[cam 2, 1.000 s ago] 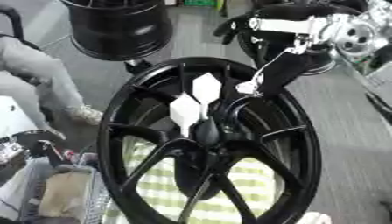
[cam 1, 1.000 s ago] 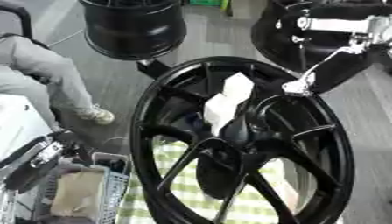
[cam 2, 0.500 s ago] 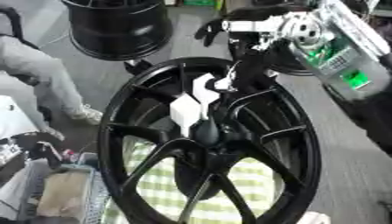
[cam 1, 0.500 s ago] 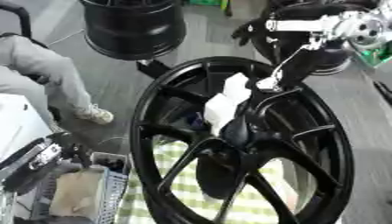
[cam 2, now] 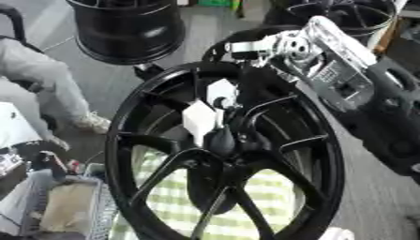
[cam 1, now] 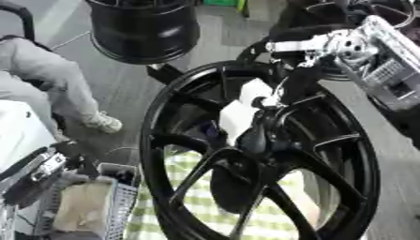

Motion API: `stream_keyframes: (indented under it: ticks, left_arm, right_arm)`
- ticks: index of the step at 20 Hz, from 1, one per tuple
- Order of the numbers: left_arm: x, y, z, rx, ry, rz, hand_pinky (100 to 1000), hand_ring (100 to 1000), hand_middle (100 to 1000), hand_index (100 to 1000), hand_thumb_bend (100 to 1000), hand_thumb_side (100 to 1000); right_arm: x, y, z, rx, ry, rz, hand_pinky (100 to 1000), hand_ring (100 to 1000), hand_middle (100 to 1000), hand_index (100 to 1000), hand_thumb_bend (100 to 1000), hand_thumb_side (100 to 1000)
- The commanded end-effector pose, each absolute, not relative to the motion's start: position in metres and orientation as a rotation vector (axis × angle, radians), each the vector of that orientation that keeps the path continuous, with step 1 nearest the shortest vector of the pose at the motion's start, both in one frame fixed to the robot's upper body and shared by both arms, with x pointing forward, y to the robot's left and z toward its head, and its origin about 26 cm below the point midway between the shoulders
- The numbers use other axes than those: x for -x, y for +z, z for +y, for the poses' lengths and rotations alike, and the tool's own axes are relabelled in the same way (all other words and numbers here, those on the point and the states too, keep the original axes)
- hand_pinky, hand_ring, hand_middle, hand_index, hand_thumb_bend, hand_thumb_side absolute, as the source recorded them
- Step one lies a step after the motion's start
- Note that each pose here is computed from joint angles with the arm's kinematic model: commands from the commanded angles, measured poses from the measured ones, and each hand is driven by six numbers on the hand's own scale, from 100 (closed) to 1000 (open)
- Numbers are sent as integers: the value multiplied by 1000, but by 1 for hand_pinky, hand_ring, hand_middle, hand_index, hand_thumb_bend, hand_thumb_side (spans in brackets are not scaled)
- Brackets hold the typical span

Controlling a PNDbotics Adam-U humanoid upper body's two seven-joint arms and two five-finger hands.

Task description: Pull the pin out of the wheel hub.

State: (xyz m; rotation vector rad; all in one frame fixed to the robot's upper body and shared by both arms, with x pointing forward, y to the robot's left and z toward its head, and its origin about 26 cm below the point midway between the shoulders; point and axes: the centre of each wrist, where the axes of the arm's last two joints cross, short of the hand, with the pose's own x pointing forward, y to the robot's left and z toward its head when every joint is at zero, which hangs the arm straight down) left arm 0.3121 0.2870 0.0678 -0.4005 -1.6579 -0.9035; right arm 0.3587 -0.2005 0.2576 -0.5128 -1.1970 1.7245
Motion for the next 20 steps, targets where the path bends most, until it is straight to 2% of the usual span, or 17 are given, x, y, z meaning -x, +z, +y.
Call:
stream_keyframes:
  ticks: [1, 13, 20]
  left_arm:
    - [-314, 78, 287, 384, -927, -1680, 607, 484, 642, 741, 100, 883]
    - [-314, 78, 286, 387, -927, -1684, 607, 485, 643, 741, 100, 880]
    - [-314, 79, 286, 388, -928, -1685, 607, 486, 643, 741, 100, 882]
  right_arm:
    - [-358, 266, -205, 539, 1732, -1162, 670, 467, 867, 975, 372, 302]
    - [-368, 248, -208, 511, 1716, -1093, 659, 459, 851, 954, 343, 326]
    - [-373, 240, -205, 491, 1720, -1089, 650, 443, 821, 910, 319, 330]
